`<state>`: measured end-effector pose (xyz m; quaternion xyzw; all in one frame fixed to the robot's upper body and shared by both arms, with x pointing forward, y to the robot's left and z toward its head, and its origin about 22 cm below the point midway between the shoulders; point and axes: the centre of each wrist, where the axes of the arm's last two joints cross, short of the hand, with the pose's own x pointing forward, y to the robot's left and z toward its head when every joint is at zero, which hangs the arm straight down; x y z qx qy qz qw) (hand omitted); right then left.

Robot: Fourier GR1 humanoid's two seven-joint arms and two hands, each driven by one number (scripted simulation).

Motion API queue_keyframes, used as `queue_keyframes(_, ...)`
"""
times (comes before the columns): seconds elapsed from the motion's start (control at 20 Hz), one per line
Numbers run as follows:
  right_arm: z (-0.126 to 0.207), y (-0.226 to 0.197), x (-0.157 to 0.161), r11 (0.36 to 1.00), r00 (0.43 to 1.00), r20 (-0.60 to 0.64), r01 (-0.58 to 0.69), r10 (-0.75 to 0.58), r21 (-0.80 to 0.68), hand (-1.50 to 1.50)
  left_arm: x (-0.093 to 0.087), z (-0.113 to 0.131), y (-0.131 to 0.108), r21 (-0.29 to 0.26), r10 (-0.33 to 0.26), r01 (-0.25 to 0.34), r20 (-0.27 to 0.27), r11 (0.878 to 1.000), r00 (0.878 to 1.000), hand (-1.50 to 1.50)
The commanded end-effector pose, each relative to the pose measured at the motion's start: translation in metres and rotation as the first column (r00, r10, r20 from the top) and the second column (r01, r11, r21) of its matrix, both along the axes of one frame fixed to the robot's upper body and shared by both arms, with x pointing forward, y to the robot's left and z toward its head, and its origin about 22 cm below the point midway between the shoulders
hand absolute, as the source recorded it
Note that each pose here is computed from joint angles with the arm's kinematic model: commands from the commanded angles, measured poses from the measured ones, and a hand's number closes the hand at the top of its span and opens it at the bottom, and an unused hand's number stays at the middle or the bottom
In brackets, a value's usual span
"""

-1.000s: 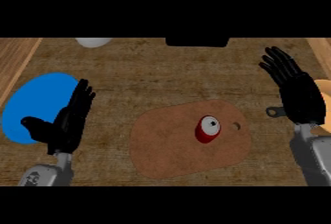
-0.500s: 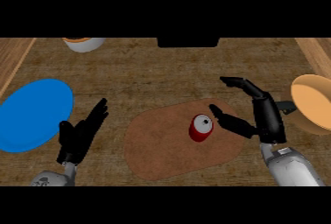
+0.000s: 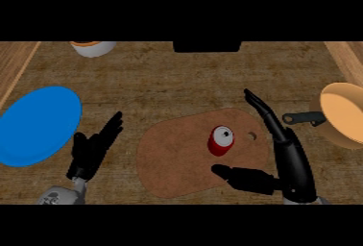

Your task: Pick the can from the cutting board and place it in the pot

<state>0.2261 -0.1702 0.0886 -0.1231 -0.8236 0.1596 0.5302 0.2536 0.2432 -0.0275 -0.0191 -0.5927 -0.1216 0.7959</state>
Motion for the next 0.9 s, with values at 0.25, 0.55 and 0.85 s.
queue_keyframes(0.25,0.071,0.02,0.005,0.997,0.942,-0.336,-0.017,-0.011,-0.081,-1.5,0.008,-0.003,0.002,-0.005,-0.017,0.017,0.0,1.0,1.0,0.0)
queue_keyframes(0.55,0.04,0.027,0.042,0.989,0.835,-0.55,-0.095,0.019,-0.11,-1.5,0.001,-0.003,-0.009,0.005,-0.033,0.033,0.009,0.999,0.999,0.0)
queue_keyframes(0.85,-0.005,0.023,0.053,0.944,0.749,-0.662,-0.229,0.016,-0.236,-1.5,0.016,0.007,-0.021,-0.003,-0.026,0.026,0.008,1.0,1.0,0.0)
